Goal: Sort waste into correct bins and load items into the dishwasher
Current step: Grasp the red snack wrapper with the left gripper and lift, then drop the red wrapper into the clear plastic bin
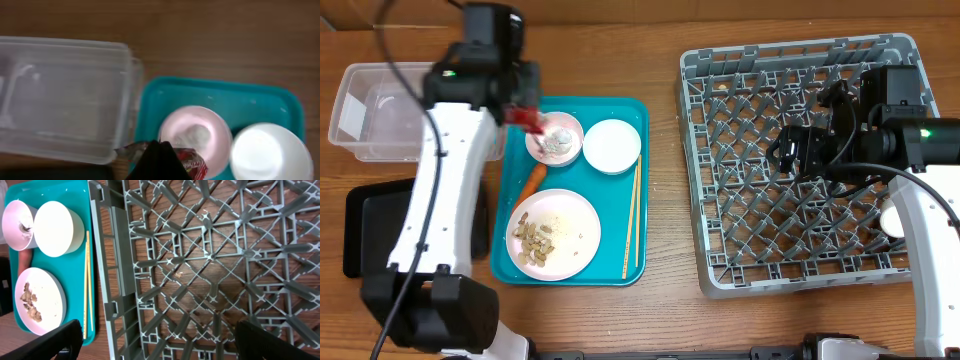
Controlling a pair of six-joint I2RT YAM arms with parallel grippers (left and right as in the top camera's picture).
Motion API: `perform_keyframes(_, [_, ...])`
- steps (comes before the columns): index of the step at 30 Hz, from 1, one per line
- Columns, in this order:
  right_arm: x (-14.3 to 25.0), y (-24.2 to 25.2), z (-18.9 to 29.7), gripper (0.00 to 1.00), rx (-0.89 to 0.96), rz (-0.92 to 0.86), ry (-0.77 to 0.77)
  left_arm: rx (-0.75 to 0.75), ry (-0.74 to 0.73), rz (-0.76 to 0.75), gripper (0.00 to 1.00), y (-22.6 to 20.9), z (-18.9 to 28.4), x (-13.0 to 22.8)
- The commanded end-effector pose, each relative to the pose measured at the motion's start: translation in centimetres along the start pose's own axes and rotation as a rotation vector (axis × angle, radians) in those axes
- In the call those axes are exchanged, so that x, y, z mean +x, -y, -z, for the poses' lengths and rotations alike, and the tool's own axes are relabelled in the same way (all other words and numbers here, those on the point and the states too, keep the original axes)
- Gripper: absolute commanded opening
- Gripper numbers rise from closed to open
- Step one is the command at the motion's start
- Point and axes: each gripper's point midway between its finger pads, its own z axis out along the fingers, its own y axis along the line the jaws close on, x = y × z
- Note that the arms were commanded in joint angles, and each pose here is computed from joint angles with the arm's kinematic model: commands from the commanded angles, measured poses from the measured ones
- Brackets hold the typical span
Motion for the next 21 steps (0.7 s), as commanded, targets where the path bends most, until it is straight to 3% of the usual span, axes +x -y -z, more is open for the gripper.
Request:
perform_keyframes(1, [-0.4,-0.2,0.3,1.0,0.001,0.015,0.016,-0.154,0.051,0.122,0.04,-6.3,0.1,-1.4])
perform_keyframes(6, [-0.4,-0.2,0.3,1.0,0.001,0.015,0.016,-0.222,0.109,0.295,0.04,-12.2,-0.4,-2.1])
perform_keyframes(7, [-0.4,-0.1,0.3,1.0,0.001,0.015,0.015,-0.225,0.108,0.305,0.08,-12.8,-0.5,-2.0])
perform_keyframes(12, [-0.2,-0.1,0.3,1.0,0.002,0.012,0.007,-0.257,0.073,0.337,0.63,-15.0,-2.4,-1.1])
perform_keyframes(15, [0.0,-0.1,0.3,1.0,0.003,0.01,0.001,-0.184,0.056,0.33,0.63,-13.6,-2.8,-0.9])
perform_keyframes(19, [0.0,-0.1,0.3,1.0,0.003,0.01,0.0,0.115,-0.014,0.272,0.56,-5.7,-3.0,-0.4])
perform_keyframes(21, [0.0,-0.1,0.3,1.0,0.003,0.01,0.001,0.179,-0.056,0.237,0.55,-2.8,-2.9,0.4])
